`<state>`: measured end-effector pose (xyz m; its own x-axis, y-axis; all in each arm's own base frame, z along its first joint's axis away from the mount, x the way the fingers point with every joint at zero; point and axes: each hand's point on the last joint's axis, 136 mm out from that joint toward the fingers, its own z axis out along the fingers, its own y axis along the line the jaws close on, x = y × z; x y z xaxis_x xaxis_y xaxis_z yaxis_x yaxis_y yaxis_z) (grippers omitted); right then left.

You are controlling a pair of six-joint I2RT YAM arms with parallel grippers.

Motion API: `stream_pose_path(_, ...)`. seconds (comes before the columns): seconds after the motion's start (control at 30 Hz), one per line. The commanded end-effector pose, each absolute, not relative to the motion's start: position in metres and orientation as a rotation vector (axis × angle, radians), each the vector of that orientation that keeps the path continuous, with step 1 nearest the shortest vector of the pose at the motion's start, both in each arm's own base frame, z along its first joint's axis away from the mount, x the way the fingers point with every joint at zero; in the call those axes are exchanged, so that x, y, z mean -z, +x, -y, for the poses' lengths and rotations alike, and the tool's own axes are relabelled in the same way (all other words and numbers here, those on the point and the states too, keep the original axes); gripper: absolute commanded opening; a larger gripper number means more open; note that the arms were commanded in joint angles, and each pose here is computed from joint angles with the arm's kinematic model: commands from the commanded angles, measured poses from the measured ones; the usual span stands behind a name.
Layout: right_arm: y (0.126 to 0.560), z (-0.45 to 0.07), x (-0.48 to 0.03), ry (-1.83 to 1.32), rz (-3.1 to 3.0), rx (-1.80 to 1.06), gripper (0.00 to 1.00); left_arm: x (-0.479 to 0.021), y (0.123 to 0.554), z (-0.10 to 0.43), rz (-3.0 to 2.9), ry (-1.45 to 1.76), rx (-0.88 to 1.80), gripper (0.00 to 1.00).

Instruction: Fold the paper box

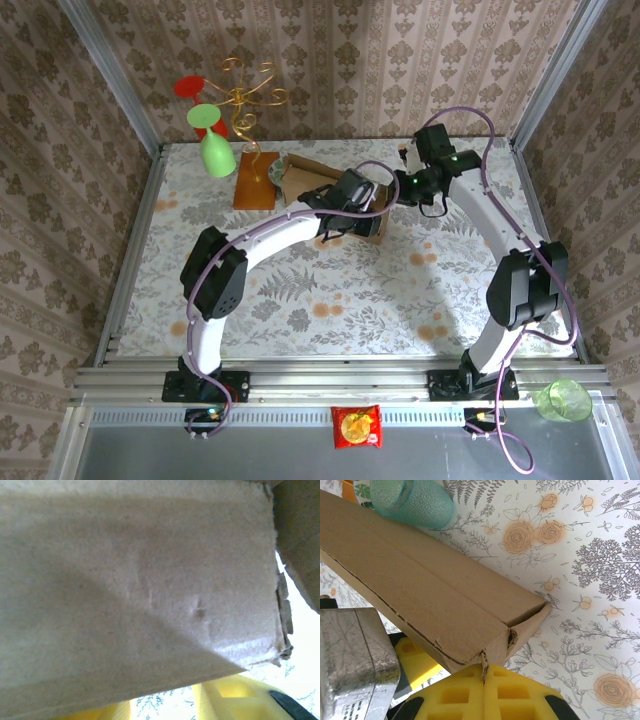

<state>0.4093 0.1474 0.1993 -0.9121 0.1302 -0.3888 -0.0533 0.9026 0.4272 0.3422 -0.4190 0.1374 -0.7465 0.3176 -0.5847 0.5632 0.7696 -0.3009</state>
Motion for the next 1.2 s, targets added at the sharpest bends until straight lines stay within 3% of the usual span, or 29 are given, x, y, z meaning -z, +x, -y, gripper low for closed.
stream_pose_path(0.0, 0.414, -0.156, -0.200, 0.132, -2.654, -0.634, 0.00, -0.149, 0.352, 0.427, -2.407, 0.652, 0.692, 0.32)
stream_pose_path(1.17, 0.444, -0.170, -0.195, 0.478, -2.597, -0.703, 0.00, -0.139, 0.370, 0.414, -2.430, 0.595, 0.748, 0.27)
